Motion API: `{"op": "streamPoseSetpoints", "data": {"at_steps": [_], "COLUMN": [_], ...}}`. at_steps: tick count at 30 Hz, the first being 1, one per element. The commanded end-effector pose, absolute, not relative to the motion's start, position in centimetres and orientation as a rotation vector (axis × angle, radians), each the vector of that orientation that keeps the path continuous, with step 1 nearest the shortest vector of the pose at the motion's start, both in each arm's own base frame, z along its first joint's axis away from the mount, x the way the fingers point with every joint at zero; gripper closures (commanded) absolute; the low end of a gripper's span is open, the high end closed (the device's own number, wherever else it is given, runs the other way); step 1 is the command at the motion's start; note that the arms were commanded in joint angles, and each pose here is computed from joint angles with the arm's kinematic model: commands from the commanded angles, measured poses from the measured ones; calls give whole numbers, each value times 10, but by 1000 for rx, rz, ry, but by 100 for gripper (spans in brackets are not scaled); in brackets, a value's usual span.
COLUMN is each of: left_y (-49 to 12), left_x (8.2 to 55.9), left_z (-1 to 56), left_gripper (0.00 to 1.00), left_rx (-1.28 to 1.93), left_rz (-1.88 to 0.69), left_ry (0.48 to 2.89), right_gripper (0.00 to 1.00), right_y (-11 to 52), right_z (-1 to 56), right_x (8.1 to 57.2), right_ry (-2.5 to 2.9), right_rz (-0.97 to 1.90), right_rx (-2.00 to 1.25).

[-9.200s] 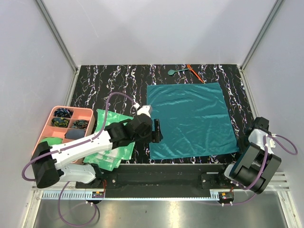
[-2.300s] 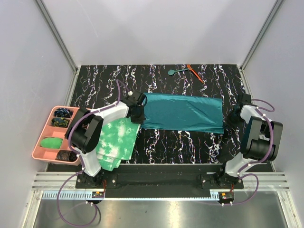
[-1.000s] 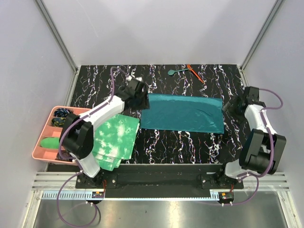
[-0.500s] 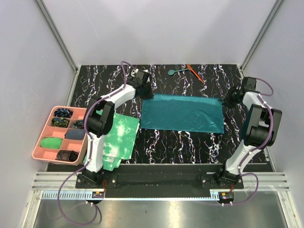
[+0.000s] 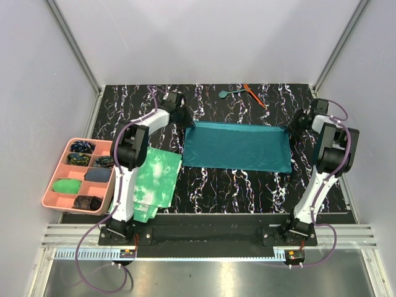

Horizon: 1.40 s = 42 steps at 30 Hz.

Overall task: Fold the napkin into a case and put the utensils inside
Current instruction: Smooth out the rectangle-folded napkin at the center of the board.

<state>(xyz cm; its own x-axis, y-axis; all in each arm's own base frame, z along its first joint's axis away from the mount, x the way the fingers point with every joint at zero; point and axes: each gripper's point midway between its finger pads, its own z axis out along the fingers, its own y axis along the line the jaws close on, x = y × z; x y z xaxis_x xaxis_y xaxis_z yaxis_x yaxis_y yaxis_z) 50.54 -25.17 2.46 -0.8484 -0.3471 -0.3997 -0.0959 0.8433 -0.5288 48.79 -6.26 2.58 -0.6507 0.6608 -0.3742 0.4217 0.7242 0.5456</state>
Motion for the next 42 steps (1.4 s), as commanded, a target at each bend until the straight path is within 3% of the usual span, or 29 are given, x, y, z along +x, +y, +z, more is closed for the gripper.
{"op": "streamPoseSetpoints", "data": {"at_steps": [1, 6, 11, 14, 25, 28, 32, 36, 37, 38, 42], "left_y": [-250, -256, -264, -267, -316, -330, -343, -377, -380, -383, -374], "left_x": [527, 530, 526, 524, 502, 481, 444, 400, 394, 386, 371], "left_z": [38, 51, 84, 105, 116, 124, 132, 143, 141, 136, 120], "left_gripper": [83, 79, 75, 75, 78, 77, 77, 76, 76, 76, 76], "left_rx": [-315, -260, -224, -237, -194, -94, -36, 92, 98, 109, 89], "left_rz": [-747, -784, -857, -900, -1034, -952, -857, -872, -886, -918, -906], "left_ry": [2480, 2461, 2421, 2375, 2324, 2335, 2354, 2361, 2375, 2403, 2467], "right_gripper": [61, 58, 39, 34, 36, 36, 34, 41, 51, 67, 74], "right_y": [-70, -69, -67, -52, 16, 0, -48, -61, -56, -50, -44], "right_z": [36, 51, 91, 110, 97, 91, 101, 99, 95, 100, 79], "right_x": [514, 518, 513, 509, 508, 495, 459, 418, 409, 404, 371], "right_ry": [2321, 2306, 2278, 2261, 2256, 2335, 2401, 2506, 2530, 2526, 2572], "right_rz": [526, 524, 473, 491, 676, 534, 137, -19, 2, 42, 62], "right_rx": [708, 648, 626, 606, 582, 606, 683, 660, 663, 654, 695]}}
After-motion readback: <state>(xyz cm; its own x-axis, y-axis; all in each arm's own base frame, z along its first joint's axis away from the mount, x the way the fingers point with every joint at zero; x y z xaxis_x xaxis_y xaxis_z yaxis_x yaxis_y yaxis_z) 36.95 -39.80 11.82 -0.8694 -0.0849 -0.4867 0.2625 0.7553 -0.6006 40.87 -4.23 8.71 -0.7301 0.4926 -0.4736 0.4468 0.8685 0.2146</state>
